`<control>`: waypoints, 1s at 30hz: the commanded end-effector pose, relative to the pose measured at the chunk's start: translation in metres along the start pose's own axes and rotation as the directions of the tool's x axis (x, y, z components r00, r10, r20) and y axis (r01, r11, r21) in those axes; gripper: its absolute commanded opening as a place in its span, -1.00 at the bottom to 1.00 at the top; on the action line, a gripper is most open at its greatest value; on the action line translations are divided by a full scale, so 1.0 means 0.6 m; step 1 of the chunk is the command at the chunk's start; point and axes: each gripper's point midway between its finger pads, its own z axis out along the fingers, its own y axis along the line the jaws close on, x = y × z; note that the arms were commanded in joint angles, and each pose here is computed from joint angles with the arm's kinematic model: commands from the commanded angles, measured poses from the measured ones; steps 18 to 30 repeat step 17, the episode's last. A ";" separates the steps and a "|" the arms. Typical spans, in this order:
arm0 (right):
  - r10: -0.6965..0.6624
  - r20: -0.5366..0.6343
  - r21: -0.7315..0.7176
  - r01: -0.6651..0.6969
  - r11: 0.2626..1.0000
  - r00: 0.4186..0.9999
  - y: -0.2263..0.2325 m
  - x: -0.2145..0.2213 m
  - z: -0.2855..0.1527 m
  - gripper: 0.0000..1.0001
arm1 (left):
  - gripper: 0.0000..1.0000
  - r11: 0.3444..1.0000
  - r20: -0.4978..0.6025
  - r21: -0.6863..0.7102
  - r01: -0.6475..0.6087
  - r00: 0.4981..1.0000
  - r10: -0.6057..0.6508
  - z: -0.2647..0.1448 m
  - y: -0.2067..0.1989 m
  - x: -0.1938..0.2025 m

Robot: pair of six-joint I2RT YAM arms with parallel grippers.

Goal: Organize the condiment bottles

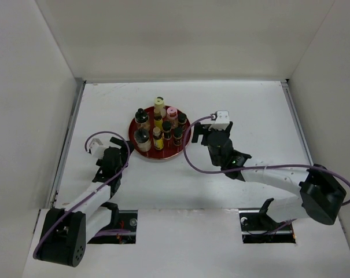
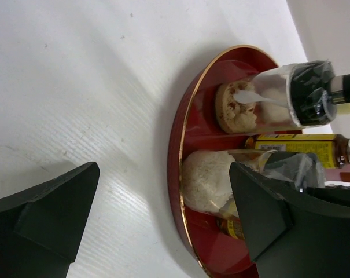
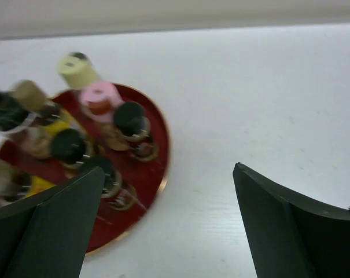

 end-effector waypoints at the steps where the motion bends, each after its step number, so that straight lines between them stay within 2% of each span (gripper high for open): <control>1: 0.053 0.032 0.144 -0.057 0.988 0.998 -0.068 0.019 0.016 1.00 | 1.00 1.000 0.001 -0.017 -0.005 1.000 0.005 -0.001 -0.005 -0.010; 6: 0.083 0.018 0.168 -0.084 0.982 0.996 -0.089 0.035 0.025 1.00 | 1.00 0.998 -0.004 -0.049 -0.036 0.999 0.036 -0.012 -0.002 -0.020; 12: 0.110 0.040 0.125 -0.114 0.986 0.993 -0.079 0.024 0.023 1.00 | 1.00 0.999 0.073 -0.026 -0.029 0.997 0.031 -0.039 -0.016 -0.079; 16: 0.105 0.039 0.112 -0.108 0.988 0.994 -0.074 0.022 0.020 1.00 | 1.00 0.998 0.084 -0.029 -0.057 0.995 0.059 -0.055 -0.030 -0.098; 30: 0.106 0.040 0.107 -0.110 0.988 0.994 -0.072 0.022 0.020 1.00 | 1.00 0.997 0.085 -0.032 -0.065 0.994 0.068 -0.057 -0.031 -0.101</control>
